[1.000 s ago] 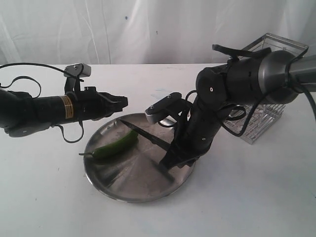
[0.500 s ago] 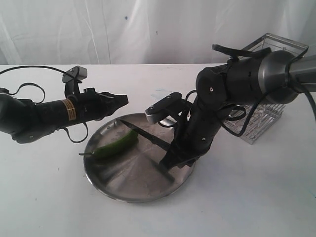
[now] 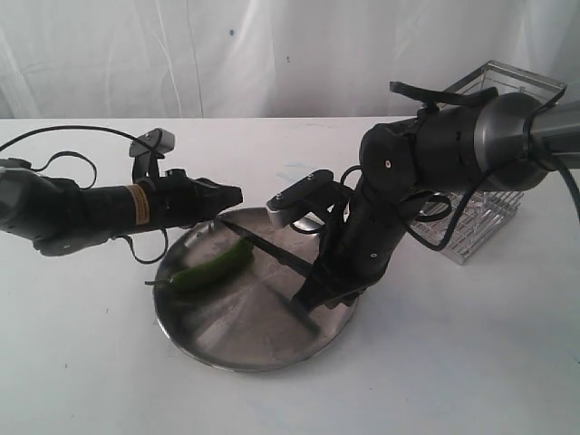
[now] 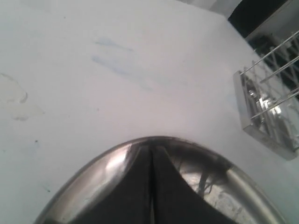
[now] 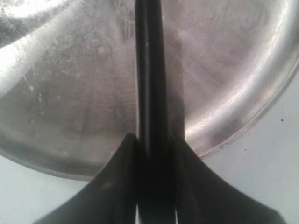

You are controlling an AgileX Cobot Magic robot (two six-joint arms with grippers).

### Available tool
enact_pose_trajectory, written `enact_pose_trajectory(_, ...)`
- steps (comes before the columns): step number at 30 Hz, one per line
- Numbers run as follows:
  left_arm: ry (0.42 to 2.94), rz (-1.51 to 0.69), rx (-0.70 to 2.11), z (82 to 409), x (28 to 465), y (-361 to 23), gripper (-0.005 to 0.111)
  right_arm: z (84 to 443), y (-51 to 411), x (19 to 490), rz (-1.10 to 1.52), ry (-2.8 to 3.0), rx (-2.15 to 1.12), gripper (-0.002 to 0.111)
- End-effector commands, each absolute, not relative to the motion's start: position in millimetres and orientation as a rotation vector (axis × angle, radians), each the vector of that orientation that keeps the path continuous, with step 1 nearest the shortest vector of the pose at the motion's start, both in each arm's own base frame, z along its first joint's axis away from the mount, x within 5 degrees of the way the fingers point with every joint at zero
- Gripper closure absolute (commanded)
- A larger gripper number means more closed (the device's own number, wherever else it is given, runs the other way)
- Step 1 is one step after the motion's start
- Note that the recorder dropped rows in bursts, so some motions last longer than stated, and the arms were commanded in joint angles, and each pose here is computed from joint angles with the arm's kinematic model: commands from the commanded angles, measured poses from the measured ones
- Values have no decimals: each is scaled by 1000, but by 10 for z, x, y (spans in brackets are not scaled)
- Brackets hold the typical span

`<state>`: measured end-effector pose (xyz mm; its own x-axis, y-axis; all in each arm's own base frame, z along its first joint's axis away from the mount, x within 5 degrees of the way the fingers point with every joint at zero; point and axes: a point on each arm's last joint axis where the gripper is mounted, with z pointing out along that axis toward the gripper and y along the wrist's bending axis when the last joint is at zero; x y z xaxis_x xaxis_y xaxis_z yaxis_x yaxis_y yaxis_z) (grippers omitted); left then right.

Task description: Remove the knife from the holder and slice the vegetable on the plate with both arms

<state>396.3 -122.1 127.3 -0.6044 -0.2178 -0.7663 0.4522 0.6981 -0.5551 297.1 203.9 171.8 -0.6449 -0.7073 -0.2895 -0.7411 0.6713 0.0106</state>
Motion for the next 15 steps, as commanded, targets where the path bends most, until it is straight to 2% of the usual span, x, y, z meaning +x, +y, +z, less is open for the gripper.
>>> enact_pose_trajectory(1, 2091, -868, 247, 1196, 3931, -1291, 107, 1726, 2039, 2966, 190, 2631, -1156, 108)
enact_pose_trajectory(5, 2139, -825, 282, 1150, 3905, -1320, 107, 1726, 2039, 2966, 190, 2632, -1154, 108)
enact_pose_trajectory(10, 2299, -730, 125, 1034, 3894, -1246, 107, 1726, 2039, 2966, 190, 2632, -1154, 108)
enact_pose_trajectory(15, 2349, -672, 119, 992, 3882, -1210, 107, 1723, 2040, 2968, 192, 2635, -1145, 108)
